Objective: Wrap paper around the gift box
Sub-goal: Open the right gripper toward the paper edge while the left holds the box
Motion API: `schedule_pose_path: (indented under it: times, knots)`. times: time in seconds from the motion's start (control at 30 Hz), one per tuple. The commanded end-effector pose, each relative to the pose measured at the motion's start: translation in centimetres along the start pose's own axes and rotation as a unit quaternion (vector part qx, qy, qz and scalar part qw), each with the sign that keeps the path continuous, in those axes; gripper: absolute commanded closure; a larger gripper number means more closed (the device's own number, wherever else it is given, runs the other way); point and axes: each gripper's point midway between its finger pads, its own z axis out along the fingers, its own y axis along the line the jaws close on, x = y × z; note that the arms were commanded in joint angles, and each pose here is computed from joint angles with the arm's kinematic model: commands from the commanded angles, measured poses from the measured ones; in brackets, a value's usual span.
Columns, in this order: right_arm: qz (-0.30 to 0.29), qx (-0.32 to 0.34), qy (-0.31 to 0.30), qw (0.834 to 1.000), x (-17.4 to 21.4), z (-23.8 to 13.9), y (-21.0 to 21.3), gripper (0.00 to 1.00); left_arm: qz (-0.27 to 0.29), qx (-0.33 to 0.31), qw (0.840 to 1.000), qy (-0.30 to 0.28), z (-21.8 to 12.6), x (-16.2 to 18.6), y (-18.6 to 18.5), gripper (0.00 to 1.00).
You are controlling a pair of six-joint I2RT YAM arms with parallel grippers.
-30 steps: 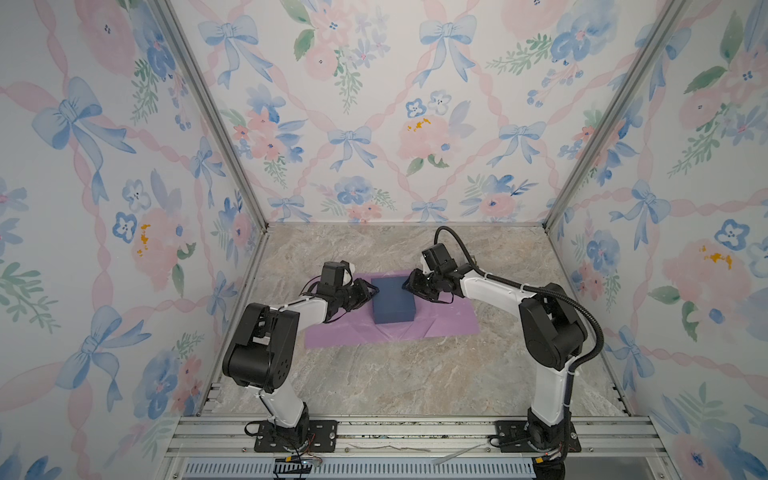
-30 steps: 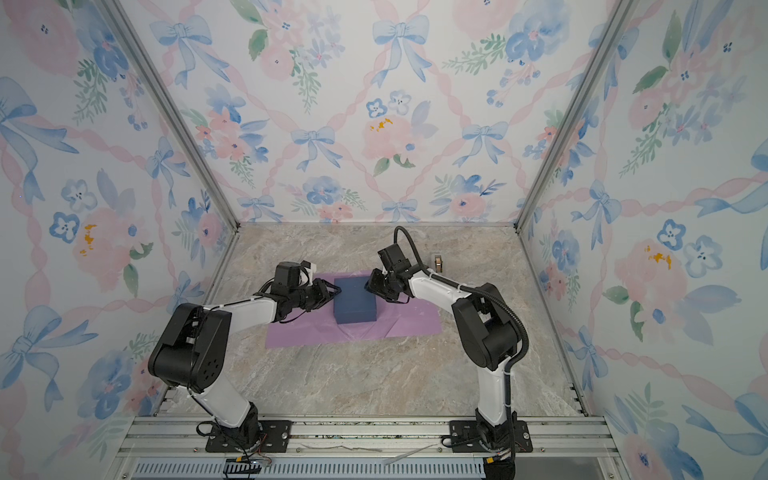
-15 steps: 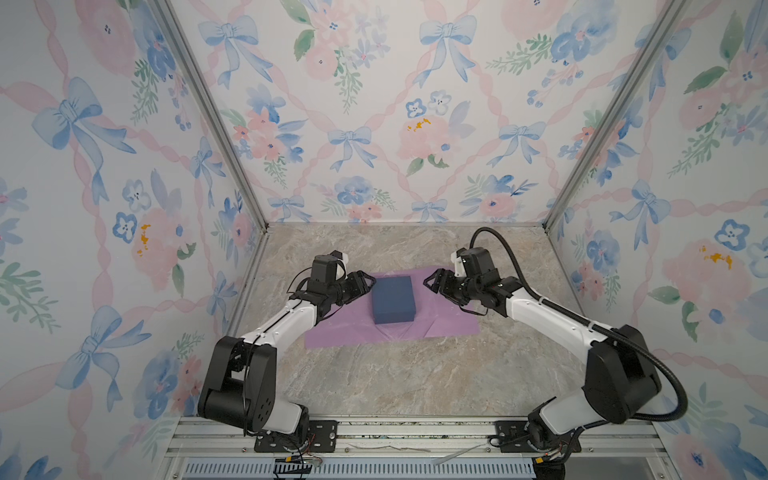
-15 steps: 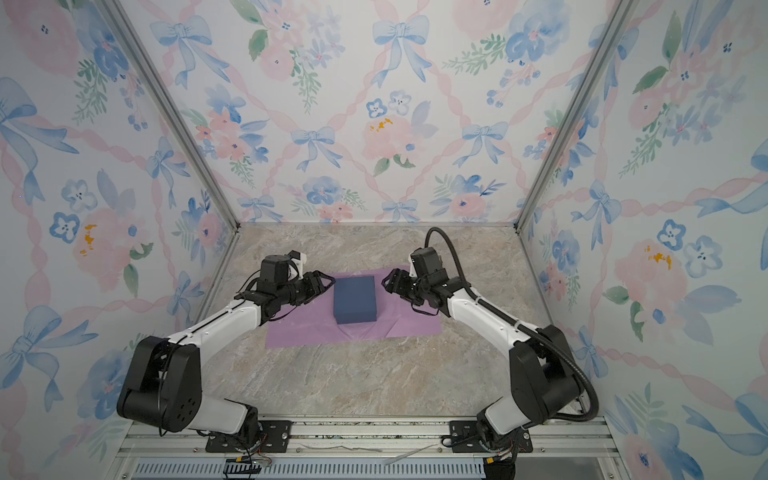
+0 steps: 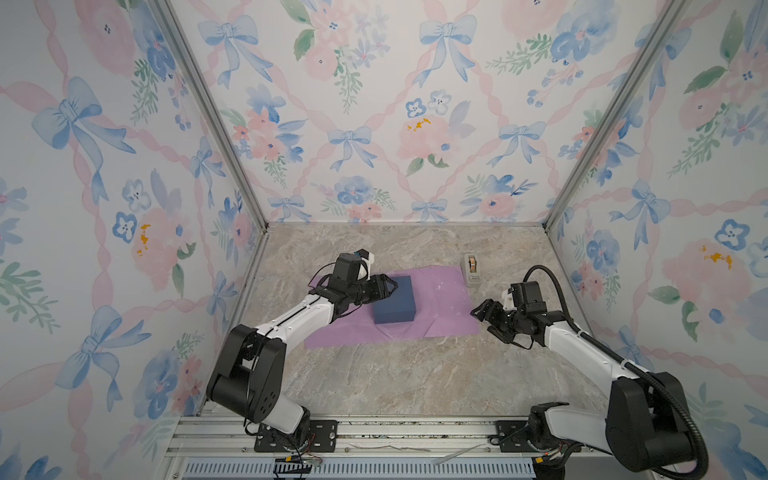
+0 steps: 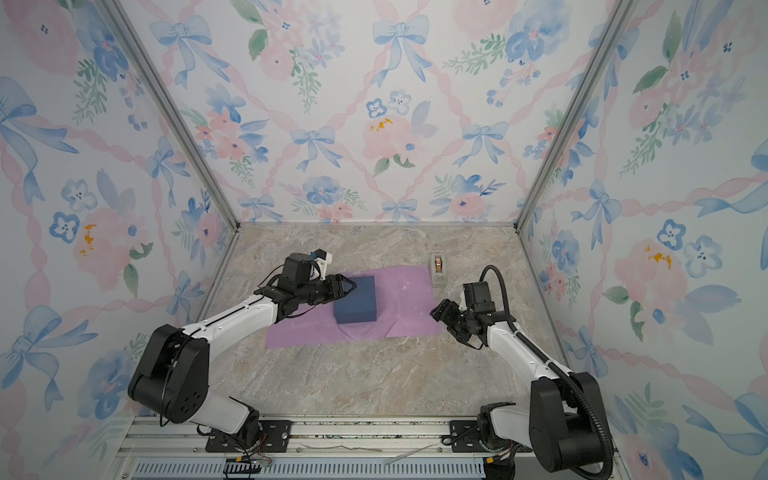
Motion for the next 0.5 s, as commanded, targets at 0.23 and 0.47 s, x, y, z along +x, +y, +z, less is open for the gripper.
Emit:
schedule_pose_path:
  times: [0.23, 0.47]
  knots:
    - [0.034, 0.038, 0.044, 0.998, 1.8, 3.9, -2.4, 0.19, -0.005, -0.04, 0.999, 0.025, 2.2, 1.3, 2.6, 0.4]
    - [0.014, -0.032, 0.045, 0.998, 1.2, 6.9, 1.0, 0.19, -0.01, -0.042, 0.999, 0.027, 2.4, 1.7, 3.0, 0.41]
